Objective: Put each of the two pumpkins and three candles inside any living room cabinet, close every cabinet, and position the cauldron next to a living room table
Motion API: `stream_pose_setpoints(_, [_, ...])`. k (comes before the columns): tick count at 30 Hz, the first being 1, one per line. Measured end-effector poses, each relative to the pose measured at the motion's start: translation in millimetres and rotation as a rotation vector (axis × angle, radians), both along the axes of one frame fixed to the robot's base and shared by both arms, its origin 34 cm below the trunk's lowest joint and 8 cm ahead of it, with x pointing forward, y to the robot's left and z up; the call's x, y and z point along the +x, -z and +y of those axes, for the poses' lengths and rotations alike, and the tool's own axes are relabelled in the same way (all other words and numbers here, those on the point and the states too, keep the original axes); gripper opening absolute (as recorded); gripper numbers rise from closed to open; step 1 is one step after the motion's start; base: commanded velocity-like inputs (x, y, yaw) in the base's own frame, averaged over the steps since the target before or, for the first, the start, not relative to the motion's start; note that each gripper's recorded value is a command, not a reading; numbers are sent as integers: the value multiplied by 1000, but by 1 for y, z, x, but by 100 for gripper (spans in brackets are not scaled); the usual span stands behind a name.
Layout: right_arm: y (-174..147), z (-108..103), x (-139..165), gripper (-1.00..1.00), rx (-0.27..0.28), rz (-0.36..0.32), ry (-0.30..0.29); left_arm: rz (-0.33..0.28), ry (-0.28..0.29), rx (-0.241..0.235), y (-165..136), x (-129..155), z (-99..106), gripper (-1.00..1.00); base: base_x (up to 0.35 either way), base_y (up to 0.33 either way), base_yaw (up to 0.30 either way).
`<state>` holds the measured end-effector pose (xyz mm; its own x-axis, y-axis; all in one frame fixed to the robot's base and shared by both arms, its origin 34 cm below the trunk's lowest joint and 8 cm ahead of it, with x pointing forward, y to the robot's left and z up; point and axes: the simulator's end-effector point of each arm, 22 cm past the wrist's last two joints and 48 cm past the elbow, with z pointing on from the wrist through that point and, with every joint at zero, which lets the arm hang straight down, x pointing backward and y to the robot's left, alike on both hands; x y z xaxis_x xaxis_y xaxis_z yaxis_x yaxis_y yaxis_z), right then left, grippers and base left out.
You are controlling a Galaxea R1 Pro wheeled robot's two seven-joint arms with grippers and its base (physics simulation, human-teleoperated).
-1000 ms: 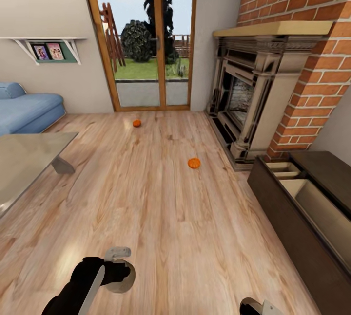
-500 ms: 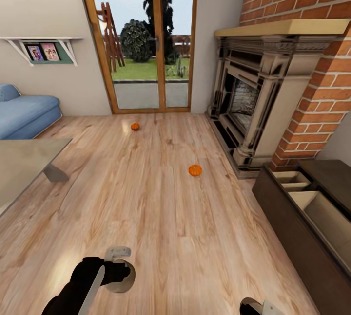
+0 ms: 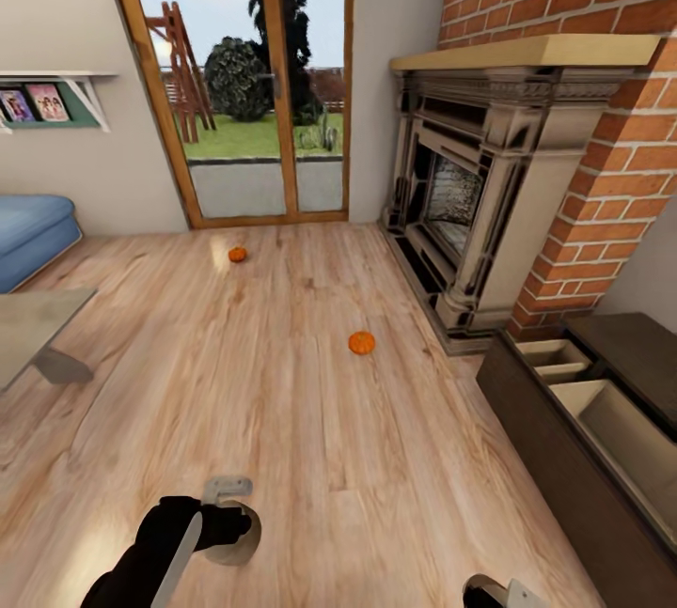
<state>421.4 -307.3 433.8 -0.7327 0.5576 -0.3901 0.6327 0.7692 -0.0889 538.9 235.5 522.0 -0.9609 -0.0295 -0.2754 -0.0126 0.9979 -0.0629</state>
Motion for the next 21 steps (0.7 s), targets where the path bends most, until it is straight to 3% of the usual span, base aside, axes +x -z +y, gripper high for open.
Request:
stream_pose_setpoints(9, [0, 0, 0, -100, 3, 1, 5, 0, 0, 0, 0, 0, 0, -100, 317, 100, -280])
stream_pose_setpoints(21, [1, 0, -1, -100, 9, 0, 10, 0, 1, -1, 0, 0, 0, -100, 272, 185, -281])
